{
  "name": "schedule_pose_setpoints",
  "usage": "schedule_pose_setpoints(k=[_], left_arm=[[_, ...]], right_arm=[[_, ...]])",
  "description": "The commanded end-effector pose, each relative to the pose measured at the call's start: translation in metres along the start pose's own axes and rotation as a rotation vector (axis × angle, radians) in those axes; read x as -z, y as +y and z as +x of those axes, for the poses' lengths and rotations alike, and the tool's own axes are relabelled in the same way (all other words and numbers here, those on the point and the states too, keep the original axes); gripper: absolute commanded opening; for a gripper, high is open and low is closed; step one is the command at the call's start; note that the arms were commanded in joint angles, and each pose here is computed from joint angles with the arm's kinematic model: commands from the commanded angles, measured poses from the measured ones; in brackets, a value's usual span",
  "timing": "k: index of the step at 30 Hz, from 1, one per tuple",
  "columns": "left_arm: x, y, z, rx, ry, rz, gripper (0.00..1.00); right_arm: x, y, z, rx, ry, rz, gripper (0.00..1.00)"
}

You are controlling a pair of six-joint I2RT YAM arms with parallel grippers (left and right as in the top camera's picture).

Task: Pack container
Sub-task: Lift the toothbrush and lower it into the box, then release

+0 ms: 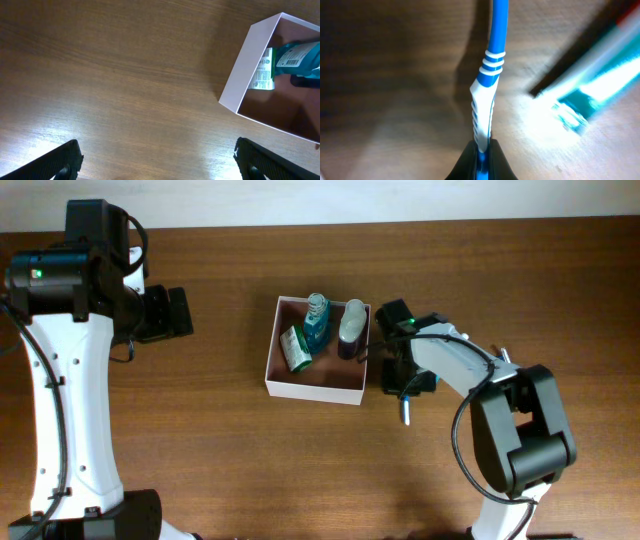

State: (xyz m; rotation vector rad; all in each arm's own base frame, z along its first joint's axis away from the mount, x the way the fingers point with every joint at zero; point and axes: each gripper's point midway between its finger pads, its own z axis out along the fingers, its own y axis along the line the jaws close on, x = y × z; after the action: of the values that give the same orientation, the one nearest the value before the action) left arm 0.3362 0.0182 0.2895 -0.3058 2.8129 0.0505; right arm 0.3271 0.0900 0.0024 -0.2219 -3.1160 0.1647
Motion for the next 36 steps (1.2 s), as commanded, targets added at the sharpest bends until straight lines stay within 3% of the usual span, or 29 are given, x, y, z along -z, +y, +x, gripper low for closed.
schedule_pose_setpoints(k=[1, 6, 10, 13, 17, 20, 27, 28, 29, 30, 36], left_arm=[[0.003, 0.002, -0.002, 0.005, -0.014, -0.006, 0.99], [0.003, 0.002, -0.002, 0.005, -0.014, -0.006, 0.99], [0.003, 0.002, -0.002, 0.005, -0.014, -0.006, 0.99], [0.003, 0.002, -0.002, 0.005, -0.014, -0.006, 0.99], [0.003, 0.002, -0.002, 0.005, -0.014, -0.006, 0.99], [0.003, 0.002, -0.002, 0.005, -0.014, -0.006, 0.99], [0.003, 0.002, -0.002, 0.005, -0.014, -0.006, 0.99], [0.003, 0.002, -0.002, 0.005, -0.014, -0.006, 0.99], [0.003, 0.002, -0.002, 0.005, -0.014, -0.006, 0.99], [0.003, 0.002, -0.002, 0.005, -0.014, -0.006, 1.00], [0.003, 0.002, -0.002, 0.005, -0.014, -0.006, 0.99]], right_arm=[[0.053, -0.001, -0.019, -0.019, -0.127, -0.045, 0.04], [0.138, 0.035, -0.012, 0.151, -0.303, -0.236, 0.04], [0.195, 0.075, 0.006, 0.437, -0.489, -0.328, 0.04], [0.210, 0.107, 0.024, 0.699, -0.579, -0.330, 0.04], [0.210, 0.151, 0.036, 1.063, -0.682, -0.288, 0.04], [0.197, 0.177, 0.021, 1.204, -0.751, -0.232, 0.04], [0.150, 0.177, -0.014, 1.213, -0.705, -0.110, 0.04], [0.149, 0.176, -0.015, 1.205, -0.699, -0.112, 0.16], [0.150, 0.174, -0.015, 1.190, -0.695, -0.115, 0.46], [0.156, 0.172, -0.014, 1.163, -0.699, -0.124, 0.54], [0.220, 0.136, 0.002, 0.866, -0.728, -0.229, 0.61]])
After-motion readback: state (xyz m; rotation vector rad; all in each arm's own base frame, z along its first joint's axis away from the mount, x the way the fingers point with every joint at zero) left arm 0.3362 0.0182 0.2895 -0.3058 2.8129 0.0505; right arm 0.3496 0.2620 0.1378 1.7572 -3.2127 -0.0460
